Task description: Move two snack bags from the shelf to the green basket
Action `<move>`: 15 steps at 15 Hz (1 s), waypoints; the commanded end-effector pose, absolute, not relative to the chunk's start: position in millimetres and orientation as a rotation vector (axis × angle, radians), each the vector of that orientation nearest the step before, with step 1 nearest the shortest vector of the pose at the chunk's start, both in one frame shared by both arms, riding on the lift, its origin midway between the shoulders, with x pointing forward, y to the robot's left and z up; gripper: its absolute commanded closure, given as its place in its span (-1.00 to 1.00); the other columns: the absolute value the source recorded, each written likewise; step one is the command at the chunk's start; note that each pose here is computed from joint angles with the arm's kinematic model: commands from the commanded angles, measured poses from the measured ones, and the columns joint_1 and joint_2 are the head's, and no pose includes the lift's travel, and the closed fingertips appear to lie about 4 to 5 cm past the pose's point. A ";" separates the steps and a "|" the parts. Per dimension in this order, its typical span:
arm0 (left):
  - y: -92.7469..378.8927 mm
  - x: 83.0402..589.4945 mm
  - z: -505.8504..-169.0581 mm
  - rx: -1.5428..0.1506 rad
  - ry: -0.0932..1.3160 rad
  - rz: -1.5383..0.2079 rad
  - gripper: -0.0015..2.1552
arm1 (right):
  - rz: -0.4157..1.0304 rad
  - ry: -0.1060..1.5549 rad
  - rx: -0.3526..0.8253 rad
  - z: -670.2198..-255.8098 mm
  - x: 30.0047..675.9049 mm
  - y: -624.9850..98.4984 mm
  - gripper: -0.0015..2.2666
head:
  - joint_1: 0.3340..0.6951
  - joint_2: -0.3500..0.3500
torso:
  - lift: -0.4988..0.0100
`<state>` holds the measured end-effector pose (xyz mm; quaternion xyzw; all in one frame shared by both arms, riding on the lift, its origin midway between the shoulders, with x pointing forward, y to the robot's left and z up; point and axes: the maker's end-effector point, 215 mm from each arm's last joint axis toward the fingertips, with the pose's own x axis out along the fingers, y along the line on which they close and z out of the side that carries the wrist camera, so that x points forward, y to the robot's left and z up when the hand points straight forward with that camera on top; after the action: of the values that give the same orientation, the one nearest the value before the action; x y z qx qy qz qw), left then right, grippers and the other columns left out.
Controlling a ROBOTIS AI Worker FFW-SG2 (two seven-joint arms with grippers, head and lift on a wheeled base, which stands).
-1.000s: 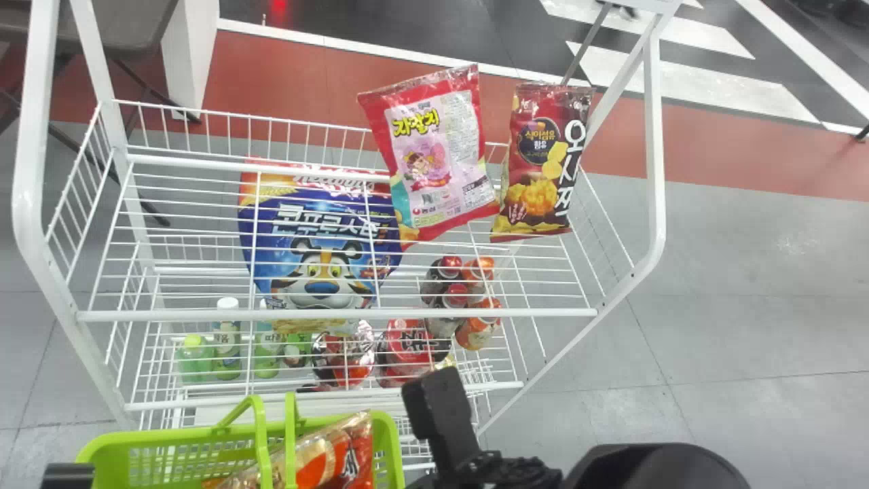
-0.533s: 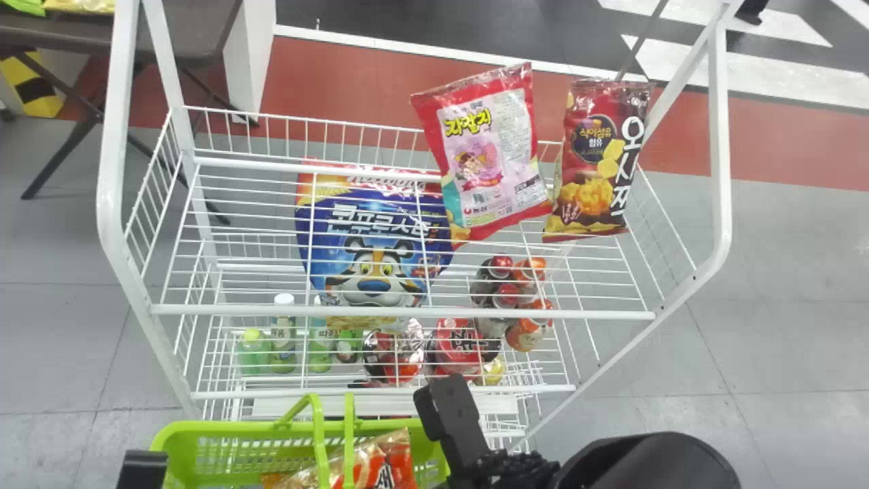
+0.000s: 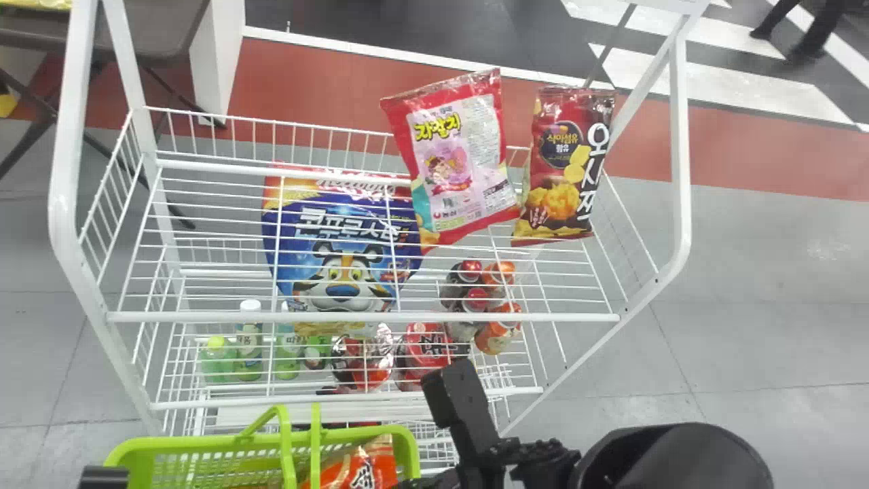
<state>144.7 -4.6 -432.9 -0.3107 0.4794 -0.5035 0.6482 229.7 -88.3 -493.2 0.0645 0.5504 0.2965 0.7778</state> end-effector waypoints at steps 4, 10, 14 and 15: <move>-4.7 144.4 -436.9 -0.704 1.091 -1.139 0.91 | 0.518 0.631 0.123 -376.5 324.6 -111.7 -0.93 | 1.00 -0.96 | 0.89; -4.9 144.9 -440.5 -0.705 1.082 -1.144 0.91 | 0.308 0.122 0.044 -307.9 347.7 -128.0 -0.93 | 1.00 -0.86 | 0.89; -4.3 141.4 -444.4 -0.710 1.051 -1.150 0.91 | 0.216 0.058 0.093 -321.8 327.1 -171.6 -0.93 | 1.00 -1.00 | 0.89; -4.1 141.2 -446.2 -0.710 1.049 -1.150 0.91 | 0.194 0.013 0.103 -314.0 321.3 -184.6 -0.93 | 1.00 -1.00 | 0.89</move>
<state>142.1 -4.0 -443.7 -0.3123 0.4641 -0.5066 0.6560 330.8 -163.9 -322.7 0.0418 0.0379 0.1140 0.9919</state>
